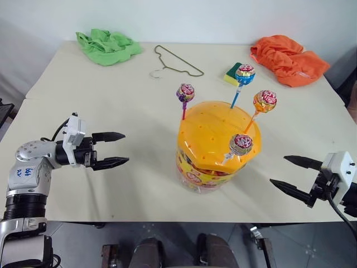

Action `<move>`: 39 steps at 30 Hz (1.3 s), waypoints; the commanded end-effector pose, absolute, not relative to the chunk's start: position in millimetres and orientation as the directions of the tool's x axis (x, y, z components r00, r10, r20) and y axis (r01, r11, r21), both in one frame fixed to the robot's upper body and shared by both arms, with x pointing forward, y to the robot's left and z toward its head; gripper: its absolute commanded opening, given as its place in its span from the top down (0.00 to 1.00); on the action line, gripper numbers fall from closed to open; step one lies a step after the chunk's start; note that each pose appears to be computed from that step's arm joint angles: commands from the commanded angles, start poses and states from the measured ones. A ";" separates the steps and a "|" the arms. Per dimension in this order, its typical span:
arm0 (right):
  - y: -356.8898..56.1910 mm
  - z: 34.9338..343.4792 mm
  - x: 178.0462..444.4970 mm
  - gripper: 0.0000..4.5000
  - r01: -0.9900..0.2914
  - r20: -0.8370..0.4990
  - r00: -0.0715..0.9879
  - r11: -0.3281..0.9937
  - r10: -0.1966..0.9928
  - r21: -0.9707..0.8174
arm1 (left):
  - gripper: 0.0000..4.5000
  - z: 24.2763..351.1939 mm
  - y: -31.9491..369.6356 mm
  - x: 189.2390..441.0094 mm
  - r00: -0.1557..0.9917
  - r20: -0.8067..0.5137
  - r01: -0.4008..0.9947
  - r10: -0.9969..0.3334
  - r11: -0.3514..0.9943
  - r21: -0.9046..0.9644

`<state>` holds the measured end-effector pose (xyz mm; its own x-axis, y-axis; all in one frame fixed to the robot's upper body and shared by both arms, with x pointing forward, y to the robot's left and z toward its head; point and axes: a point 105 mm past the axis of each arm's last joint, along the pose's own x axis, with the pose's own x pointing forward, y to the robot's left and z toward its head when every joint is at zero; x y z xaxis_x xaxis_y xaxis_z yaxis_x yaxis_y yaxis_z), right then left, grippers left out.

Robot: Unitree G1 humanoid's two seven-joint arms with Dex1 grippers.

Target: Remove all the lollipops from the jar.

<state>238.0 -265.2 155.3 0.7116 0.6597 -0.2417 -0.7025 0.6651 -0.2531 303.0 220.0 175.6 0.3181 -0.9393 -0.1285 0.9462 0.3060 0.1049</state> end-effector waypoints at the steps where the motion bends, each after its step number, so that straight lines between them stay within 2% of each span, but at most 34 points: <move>1: -264.9 164.4 239.0 0.00 -0.690 -0.222 0.723 0.665 0.655 -0.287 | 0.00 189.3 218.9 304.3 0.328 -0.091 0.938 -0.940 0.314 0.145; 3: -266.0 165.8 239.5 0.00 -0.688 -0.224 0.725 0.666 0.651 -0.289 | 0.00 193.1 218.1 308.8 0.368 -0.081 0.920 -0.926 0.349 0.178; 6: -268.5 168.3 239.3 0.00 -0.686 -0.231 0.727 0.666 0.647 -0.294 | 0.00 207.5 212.2 310.0 0.349 0.004 0.934 -0.937 0.348 0.086; 9: -270.2 170.0 239.2 0.00 -0.687 -0.238 0.726 0.664 0.646 -0.294 | 0.00 216.2 207.5 310.6 0.373 0.021 0.912 -0.928 0.371 0.175; 13: -269.4 172.8 236.6 0.00 -0.698 -0.250 0.716 0.654 0.652 -0.292 | 0.00 214.0 203.9 309.4 0.419 -0.080 0.895 -0.904 0.396 0.207; 15: -269.7 176.2 235.3 0.00 -0.702 -0.251 0.711 0.648 0.656 -0.296 | 0.00 225.9 198.4 298.6 0.322 -0.036 0.935 -0.946 0.312 0.168; 17: -269.0 187.9 230.1 0.00 -0.716 -0.244 0.697 0.632 0.675 -0.296 | 0.00 252.0 194.6 286.5 0.223 0.053 0.943 -0.973 0.229 0.241; 20: -266.5 202.7 221.0 0.00 -0.738 -0.237 0.673 0.611 0.701 -0.287 | 0.00 269.4 189.4 281.4 0.172 0.057 0.939 -0.983 0.181 0.294; 23: -264.4 216.9 215.6 0.00 -0.738 -0.228 0.667 0.589 0.709 -0.330 | 0.00 277.1 175.8 280.3 0.103 0.005 0.937 -0.995 0.099 0.335; 27: -251.4 233.5 213.8 0.00 -0.724 -0.158 0.658 0.561 0.737 -0.400 | 0.00 287.4 160.9 285.4 0.041 0.030 0.931 -0.999 0.049 0.362; 34: -221.3 245.0 184.0 0.00 -0.780 -0.115 0.556 0.469 0.823 -0.414 | 0.00 295.2 122.7 285.6 -0.216 0.034 0.903 -0.976 -0.187 0.386; 39: -218.5 246.4 186.0 0.00 -0.740 -0.080 0.604 0.520 0.793 -0.428 | 0.00 296.1 103.7 290.5 -0.305 0.053 0.881 -0.951 -0.261 0.395</move>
<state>188.1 -218.7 239.3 0.5811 0.8066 -0.1086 -0.7712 0.5031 -0.3900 297.6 105.9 289.4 -0.2351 -0.9677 0.0907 0.9194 -0.1911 0.3438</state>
